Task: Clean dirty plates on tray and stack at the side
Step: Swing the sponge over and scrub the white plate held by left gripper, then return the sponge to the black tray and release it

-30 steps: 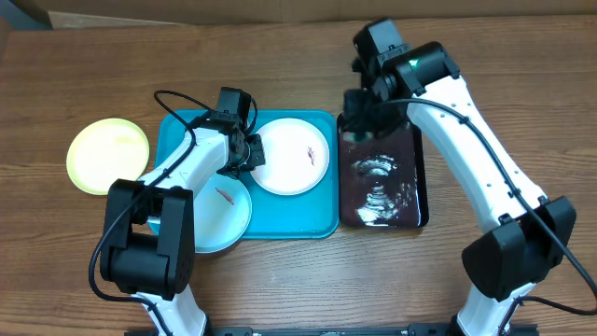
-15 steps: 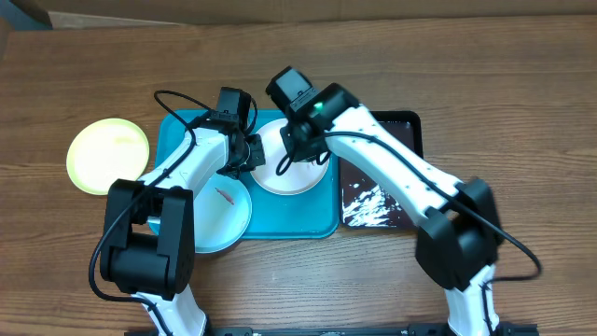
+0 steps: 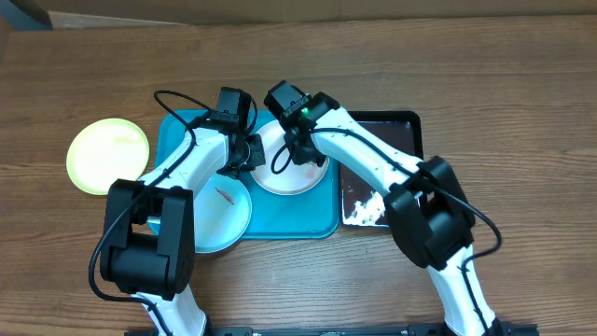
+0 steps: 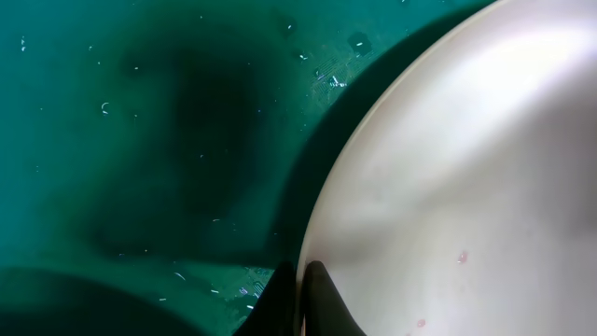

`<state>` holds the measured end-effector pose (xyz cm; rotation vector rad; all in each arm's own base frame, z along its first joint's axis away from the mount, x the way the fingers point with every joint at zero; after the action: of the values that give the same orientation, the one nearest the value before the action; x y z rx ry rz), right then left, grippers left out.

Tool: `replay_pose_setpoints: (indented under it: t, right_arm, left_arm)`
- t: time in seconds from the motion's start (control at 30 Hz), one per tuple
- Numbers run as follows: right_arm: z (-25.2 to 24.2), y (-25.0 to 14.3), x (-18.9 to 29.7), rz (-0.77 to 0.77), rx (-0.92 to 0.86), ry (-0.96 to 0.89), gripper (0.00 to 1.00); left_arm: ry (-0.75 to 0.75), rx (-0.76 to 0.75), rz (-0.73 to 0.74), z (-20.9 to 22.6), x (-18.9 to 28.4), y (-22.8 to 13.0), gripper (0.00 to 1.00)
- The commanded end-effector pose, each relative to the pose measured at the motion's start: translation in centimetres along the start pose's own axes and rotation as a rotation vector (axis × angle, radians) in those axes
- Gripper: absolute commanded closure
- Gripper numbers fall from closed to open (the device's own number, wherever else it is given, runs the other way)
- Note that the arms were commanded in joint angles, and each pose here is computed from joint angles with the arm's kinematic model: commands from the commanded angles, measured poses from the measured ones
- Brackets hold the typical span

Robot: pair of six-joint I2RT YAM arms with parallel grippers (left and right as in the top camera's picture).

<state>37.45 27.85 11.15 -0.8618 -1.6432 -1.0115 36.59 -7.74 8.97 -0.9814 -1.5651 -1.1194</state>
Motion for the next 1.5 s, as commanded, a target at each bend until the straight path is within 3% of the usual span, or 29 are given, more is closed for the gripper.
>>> replay_pose_setpoints:
  t: [0.0, 0.17, 0.47, 0.73, 0.9, 1.07, 1.27, 1.47]
  right_arm:
    - [0.0, -0.3, -1.8, 0.037, 0.002, -0.023, 0.96]
    - [1.0, -0.8, -2.1, 0.080, 0.002, 0.086, 0.96]
    - [4.2, -1.5, -1.2, 0.166, -0.005, 0.442, 0.96]
    - [3.4, 1.2, 2.0, 0.098, 0.007, 0.638, 0.96]
    - [-1.4, 4.2, 6.3, 0.003, -0.038, 0.636, 0.96]
    - [-7.5, 4.5, 9.0, -0.013, -0.127, 0.585, 0.96]
    - [-13.7, 0.7, 8.2, 0.196, -0.254, 0.416, 0.96]
    - [-15.7, -2.1, 6.5, 0.350, -0.271, 0.228, 0.96]
  left_arm:
    - [0.012, 0.003, 0.007, 0.3, -0.2, -0.2, 0.96]
    - [0.012, 0.003, 0.006, 0.3, -0.2, -0.2, 0.96]
    - [0.012, 0.003, 0.006, 0.3, -0.2, -0.2, 0.96]
    - [0.012, 0.003, 0.006, 0.3, -0.2, -0.2, 0.96]
    - [0.012, 0.002, 0.006, 0.3, -0.2, -0.2, 0.96]
    - [0.012, 0.002, 0.006, 0.3, -0.2, -0.2, 0.96]
    - [0.012, 0.003, 0.005, 0.3, -0.2, -0.1, 0.96]
    - [0.007, 0.003, -0.004, 0.2, -0.2, 0.0, 0.96]
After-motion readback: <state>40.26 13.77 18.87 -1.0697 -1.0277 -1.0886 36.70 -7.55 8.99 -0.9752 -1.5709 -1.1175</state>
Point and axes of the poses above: each gripper's point midway between its finger pads, its own x axis back along the fingers, its own z axis along the line the jaws close on, y = z × x, the point moved 8 cm from there along x, back along the fingers, and after that the axes turned 4 degrees about x, right-handed, at the moved point
